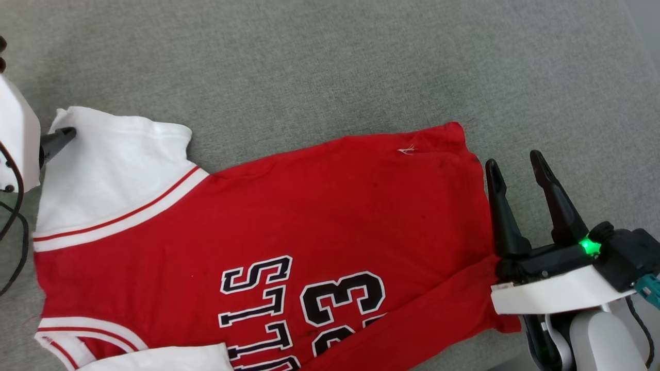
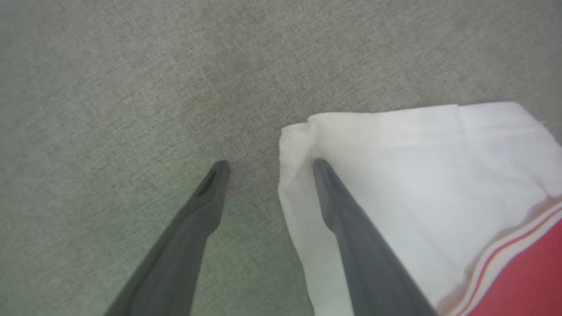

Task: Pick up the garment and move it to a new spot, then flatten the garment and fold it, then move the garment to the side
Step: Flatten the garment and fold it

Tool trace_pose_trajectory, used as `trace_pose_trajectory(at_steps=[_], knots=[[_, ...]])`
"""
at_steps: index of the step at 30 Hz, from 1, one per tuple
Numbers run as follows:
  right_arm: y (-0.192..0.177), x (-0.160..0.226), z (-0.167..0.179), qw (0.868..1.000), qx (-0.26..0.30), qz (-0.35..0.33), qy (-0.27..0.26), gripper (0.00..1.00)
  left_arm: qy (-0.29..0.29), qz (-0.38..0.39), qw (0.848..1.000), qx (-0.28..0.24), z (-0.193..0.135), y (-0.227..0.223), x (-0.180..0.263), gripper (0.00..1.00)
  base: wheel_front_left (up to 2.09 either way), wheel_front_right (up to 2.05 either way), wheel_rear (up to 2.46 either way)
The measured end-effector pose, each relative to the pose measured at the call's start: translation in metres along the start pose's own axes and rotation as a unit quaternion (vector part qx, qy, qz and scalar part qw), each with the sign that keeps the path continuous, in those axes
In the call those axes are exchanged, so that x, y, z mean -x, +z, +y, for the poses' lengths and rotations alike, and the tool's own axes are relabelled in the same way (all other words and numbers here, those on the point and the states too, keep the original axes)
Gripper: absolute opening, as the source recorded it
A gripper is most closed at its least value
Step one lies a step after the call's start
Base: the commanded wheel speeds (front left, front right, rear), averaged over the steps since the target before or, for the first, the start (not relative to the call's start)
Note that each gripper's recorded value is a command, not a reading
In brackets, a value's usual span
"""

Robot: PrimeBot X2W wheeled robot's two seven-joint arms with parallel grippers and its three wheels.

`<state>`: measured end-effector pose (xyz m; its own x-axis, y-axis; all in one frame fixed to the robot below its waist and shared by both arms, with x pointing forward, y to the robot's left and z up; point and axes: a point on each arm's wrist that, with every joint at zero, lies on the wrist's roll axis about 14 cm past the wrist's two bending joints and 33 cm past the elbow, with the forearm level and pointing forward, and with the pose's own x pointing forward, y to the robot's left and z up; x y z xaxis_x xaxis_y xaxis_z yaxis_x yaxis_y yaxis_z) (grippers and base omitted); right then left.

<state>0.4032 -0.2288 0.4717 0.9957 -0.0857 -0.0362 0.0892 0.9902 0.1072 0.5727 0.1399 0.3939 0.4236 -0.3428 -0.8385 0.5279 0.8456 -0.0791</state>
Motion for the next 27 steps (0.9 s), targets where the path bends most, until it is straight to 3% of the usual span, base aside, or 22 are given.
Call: trace_pose_trajectory(at_steps=[8,9,11,16,27], knots=[[-0.009,-0.001,0.001,1.0,0.0,0.012,0.0,1.0,0.013,0.036,0.999,0.002,0.001,-0.008,-0.02,1.0,0.0,0.0,0.0],[-0.01,-0.001,0.001,1.0,0.0,0.012,0.0,1.0,0.011,0.041,0.999,0.002,0.0,-0.009,-0.02,0.92,0.0,0.0,0.0],[-0.01,0.0,0.001,1.0,0.002,0.013,0.0,1.0,0.008,0.047,0.999,0.002,-0.002,-0.011,-0.02,0.02,0.0,0.0,0.0],[-0.003,0.001,0.001,1.0,0.004,0.004,0.001,1.0,-0.003,0.022,1.0,0.007,-0.013,-0.009,-0.015,0.0,0.0,0.0,0.0],[0.0,0.006,0.0,0.998,0.033,0.048,0.015,1.0,0.014,-0.142,0.989,-0.023,-0.025,0.03,0.039,0.0,0.0,0.0,0.0]])
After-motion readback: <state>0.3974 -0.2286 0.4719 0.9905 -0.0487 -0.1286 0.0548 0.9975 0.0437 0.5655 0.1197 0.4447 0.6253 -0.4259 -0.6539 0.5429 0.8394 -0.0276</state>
